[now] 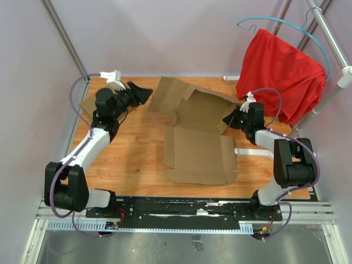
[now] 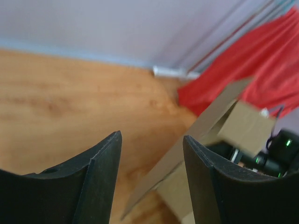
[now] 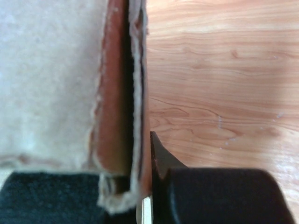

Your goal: Fold the paper box

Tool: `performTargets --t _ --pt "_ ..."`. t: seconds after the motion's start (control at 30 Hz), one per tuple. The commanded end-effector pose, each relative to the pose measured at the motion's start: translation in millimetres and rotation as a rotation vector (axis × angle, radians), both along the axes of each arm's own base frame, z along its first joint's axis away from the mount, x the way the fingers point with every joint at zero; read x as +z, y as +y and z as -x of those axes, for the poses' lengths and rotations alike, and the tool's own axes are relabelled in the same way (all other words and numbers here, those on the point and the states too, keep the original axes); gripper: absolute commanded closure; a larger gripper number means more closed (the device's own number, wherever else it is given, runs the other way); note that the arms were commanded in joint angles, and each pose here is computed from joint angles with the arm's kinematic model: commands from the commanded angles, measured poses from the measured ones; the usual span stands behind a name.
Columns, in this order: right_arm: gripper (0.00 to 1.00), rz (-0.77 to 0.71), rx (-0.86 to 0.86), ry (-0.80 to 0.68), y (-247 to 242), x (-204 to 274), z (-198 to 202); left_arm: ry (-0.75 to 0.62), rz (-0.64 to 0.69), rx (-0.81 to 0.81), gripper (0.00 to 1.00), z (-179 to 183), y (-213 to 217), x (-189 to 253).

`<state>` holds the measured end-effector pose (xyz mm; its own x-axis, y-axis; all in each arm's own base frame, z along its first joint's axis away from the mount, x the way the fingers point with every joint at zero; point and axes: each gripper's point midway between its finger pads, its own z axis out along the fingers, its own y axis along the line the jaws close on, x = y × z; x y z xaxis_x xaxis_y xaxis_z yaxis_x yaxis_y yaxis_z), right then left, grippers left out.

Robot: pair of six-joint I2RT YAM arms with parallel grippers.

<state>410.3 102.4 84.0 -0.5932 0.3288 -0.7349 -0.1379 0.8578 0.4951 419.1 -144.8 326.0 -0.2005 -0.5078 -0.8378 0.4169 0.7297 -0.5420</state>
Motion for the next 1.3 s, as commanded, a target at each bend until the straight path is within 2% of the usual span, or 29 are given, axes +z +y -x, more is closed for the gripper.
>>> performTargets --t 0.0,0.1,0.17,0.53,0.8,0.93,1.27 --pt "0.99 -0.08 0.079 -0.072 16 31 -13 0.04 0.029 -0.153 0.39 19 -19 -45" --pt "0.99 -0.072 0.1 -0.079 18 33 -13 0.066 0.033 -0.111 0.39 24 -12 -79" --pt "0.99 -0.071 0.109 -0.08 18 33 -12 0.048 0.048 -0.109 0.38 29 -11 -84" --pt "0.99 -0.028 0.159 -0.053 20 26 -5 -0.113 0.126 -0.338 0.38 61 -38 -64" --pt "0.99 0.002 0.178 -0.039 21 20 -4 -0.179 0.097 -0.317 0.37 74 -33 -51" --pt "0.99 -0.001 0.197 -0.049 25 23 -4 -0.172 0.078 -0.386 0.37 79 -41 -50" --pt "0.99 0.067 0.241 -0.035 42 19 0 -0.152 0.145 -0.542 0.39 100 -57 -58"
